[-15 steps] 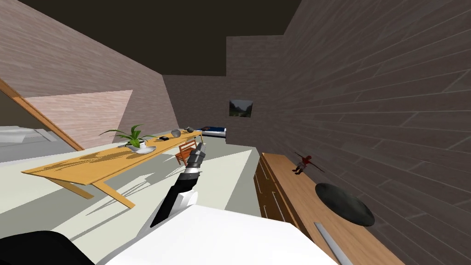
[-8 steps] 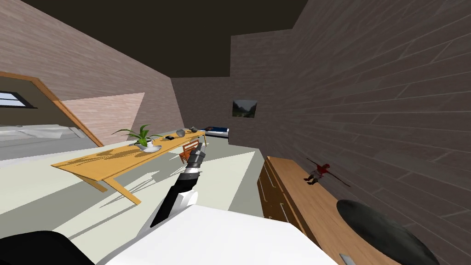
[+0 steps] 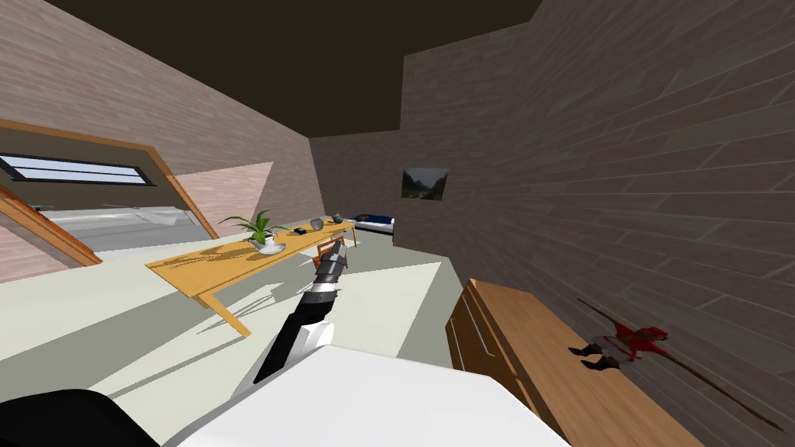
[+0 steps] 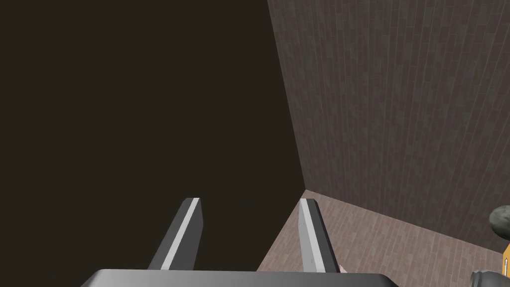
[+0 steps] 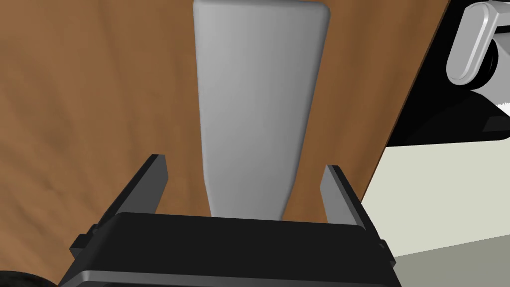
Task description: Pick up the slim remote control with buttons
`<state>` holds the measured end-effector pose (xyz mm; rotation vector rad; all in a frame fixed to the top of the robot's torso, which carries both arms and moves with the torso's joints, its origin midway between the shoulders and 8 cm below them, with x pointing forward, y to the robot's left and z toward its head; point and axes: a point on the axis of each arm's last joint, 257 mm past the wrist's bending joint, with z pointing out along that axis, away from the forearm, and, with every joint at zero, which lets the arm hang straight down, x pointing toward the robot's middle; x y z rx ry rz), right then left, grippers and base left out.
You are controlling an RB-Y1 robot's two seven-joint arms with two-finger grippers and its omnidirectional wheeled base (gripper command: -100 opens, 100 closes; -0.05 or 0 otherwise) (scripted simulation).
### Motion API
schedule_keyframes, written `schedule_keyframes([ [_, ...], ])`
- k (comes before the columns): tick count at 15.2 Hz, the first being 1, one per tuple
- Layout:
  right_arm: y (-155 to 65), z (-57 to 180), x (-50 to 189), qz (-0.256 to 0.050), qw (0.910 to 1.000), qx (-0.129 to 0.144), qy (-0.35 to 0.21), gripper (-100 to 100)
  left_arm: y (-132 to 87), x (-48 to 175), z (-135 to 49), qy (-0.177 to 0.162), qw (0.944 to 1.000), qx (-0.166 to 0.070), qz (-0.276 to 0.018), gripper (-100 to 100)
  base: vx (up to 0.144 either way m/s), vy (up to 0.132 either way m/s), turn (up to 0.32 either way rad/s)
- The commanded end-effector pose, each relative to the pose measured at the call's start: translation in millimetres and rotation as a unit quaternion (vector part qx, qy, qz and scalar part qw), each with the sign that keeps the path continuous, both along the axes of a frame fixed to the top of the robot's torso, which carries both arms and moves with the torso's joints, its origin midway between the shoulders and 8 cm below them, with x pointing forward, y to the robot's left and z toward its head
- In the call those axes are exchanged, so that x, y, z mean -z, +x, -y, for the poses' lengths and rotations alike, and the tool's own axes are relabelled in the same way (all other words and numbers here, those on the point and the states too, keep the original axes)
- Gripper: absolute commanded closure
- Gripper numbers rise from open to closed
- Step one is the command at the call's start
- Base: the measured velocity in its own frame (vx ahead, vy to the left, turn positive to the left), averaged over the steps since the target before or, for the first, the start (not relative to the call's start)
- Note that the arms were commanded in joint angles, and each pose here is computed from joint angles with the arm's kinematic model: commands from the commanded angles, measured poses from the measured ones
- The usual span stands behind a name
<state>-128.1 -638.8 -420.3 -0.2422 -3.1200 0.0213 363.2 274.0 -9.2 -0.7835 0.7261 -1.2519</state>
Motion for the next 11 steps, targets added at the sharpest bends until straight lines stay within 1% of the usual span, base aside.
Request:
schedule_keyframes([
  [1, -0.5, -5.1, 9.3, 0.003, 1.0000, 0.002, 0.001, -100, 0.0, 0.0, 0.0, 0.000, 1.0000, 0.000, 0.000, 0, 0.031, -0.019, 0.029],
  [4, -1.2, -15.9, 27.8, 0.009, 0.9999, 0.005, 0.002, -100, 0.1, -0.1, 0.0, 0.000, 1.0000, 0.000, 0.000, 0, -0.038, -0.048, 0.034],
  [5, -1.3, -17.8, 30.8, 0.010, 0.9999, 0.005, 0.002, -100, 0.1, -0.1, 0.0, 0.000, 1.0000, 0.000, 0.000, 0, -0.057, -0.052, 0.024],
  [6, -0.8, -14.5, 25.8, 0.009, 0.9999, 0.005, 0.003, -100, 0.1, -0.1, 0.0, 0.000, 1.0000, 0.000, 0.000, 0, -0.033, -0.028, 0.009],
  [7, -1.0, -14.9, 26.6, 0.009, 0.9999, 0.005, 0.002, 100, 0.1, 0.0, 0.0, 0.000, 1.0000, 0.000, 0.000, 0, -0.011, -0.011, 0.001],
  [11, -0.9, -16.1, 26.9, 0.009, 0.9999, 0.005, 0.004, 100, 0.1, 0.0, 0.0, 0.000, 1.0000, 0.000, 0.000, 0, 0.000, 0.000, 0.000],
])
